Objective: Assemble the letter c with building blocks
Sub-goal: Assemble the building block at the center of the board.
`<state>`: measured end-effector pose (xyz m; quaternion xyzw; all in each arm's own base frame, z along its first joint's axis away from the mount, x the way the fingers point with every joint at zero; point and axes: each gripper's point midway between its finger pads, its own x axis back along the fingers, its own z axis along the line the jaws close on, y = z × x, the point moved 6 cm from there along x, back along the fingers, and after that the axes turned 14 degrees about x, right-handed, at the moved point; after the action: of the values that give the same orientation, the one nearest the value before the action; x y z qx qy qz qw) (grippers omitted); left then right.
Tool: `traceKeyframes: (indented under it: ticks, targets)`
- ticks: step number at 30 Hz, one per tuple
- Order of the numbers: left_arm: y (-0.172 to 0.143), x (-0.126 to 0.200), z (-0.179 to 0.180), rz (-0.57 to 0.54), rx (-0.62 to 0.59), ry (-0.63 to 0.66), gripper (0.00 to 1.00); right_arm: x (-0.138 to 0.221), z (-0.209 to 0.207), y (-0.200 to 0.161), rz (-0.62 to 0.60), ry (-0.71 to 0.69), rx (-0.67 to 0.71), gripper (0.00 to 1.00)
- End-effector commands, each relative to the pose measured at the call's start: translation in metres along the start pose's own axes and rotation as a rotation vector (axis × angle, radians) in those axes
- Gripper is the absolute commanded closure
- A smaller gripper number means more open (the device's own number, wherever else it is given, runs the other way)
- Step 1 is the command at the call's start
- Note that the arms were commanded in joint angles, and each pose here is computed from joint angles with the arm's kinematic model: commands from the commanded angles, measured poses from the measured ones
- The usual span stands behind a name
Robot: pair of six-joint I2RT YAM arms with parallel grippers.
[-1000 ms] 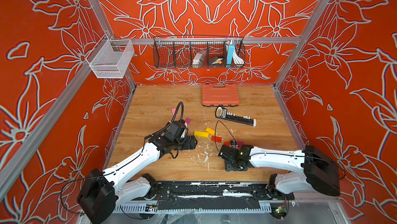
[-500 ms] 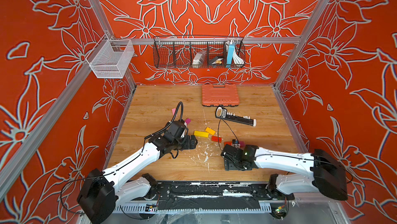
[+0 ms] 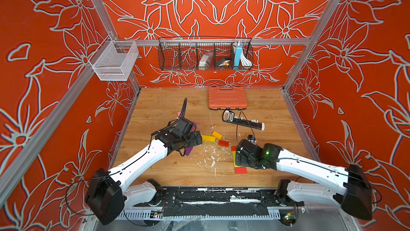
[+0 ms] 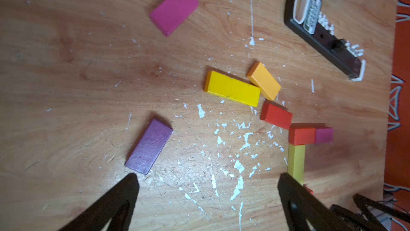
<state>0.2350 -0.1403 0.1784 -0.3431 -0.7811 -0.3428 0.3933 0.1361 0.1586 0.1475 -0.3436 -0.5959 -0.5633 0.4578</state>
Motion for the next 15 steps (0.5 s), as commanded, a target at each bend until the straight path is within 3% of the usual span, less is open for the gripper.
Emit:
traceKeyframes:
  ticks: [1,15]
  targets:
    - [0.002,0.003,0.014,0.006,0.081,0.109,0.01,0.01,-0.005,0.008,-0.022,-0.009,0.002,0.02]
    - [-0.008,0.002,0.049,-0.087,0.495,0.169,0.01,0.029,-0.014,0.009,-0.022,0.048,0.067,0.02]
